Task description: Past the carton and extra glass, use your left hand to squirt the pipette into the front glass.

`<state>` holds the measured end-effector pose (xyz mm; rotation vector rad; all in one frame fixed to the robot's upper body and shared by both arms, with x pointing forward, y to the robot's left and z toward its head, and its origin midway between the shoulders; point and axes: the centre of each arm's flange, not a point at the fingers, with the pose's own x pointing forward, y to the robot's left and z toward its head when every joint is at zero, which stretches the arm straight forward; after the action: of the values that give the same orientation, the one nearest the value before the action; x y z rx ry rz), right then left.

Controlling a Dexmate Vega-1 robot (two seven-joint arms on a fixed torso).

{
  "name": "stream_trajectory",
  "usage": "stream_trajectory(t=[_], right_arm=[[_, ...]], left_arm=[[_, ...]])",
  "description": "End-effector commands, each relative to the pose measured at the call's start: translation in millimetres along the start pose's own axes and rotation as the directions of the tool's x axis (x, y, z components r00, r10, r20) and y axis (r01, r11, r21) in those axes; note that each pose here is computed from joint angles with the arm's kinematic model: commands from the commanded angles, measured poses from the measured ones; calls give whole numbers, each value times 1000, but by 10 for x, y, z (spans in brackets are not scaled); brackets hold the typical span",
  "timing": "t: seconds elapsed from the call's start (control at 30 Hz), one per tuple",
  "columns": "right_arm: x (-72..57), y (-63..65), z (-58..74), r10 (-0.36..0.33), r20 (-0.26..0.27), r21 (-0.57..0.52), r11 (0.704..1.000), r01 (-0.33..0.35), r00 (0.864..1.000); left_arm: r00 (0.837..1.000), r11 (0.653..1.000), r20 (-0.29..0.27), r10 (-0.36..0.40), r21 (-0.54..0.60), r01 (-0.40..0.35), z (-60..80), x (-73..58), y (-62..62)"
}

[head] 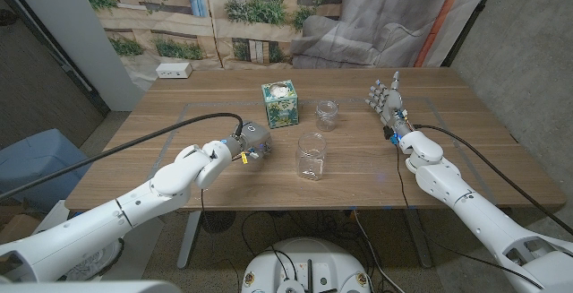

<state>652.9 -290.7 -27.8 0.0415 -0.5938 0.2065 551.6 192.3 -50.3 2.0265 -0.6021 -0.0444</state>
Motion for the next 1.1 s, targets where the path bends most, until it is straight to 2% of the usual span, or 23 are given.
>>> stream_trajectory(t=[0.03, 0.43, 1.1], right_arm=[[0, 0, 0, 0, 0, 0, 1000, 0, 1000], [0, 1, 0, 0, 0, 0, 1000, 0, 1000], [0, 0, 1, 0, 0, 0, 1000, 0, 1000]], left_arm=[[1000, 1000, -4, -19, 15, 19, -31, 5, -44], [1000, 1000, -11, -19, 20, 19, -75, -23, -78], [999, 999, -22, 43, 27, -42, -177, -87, 54]])
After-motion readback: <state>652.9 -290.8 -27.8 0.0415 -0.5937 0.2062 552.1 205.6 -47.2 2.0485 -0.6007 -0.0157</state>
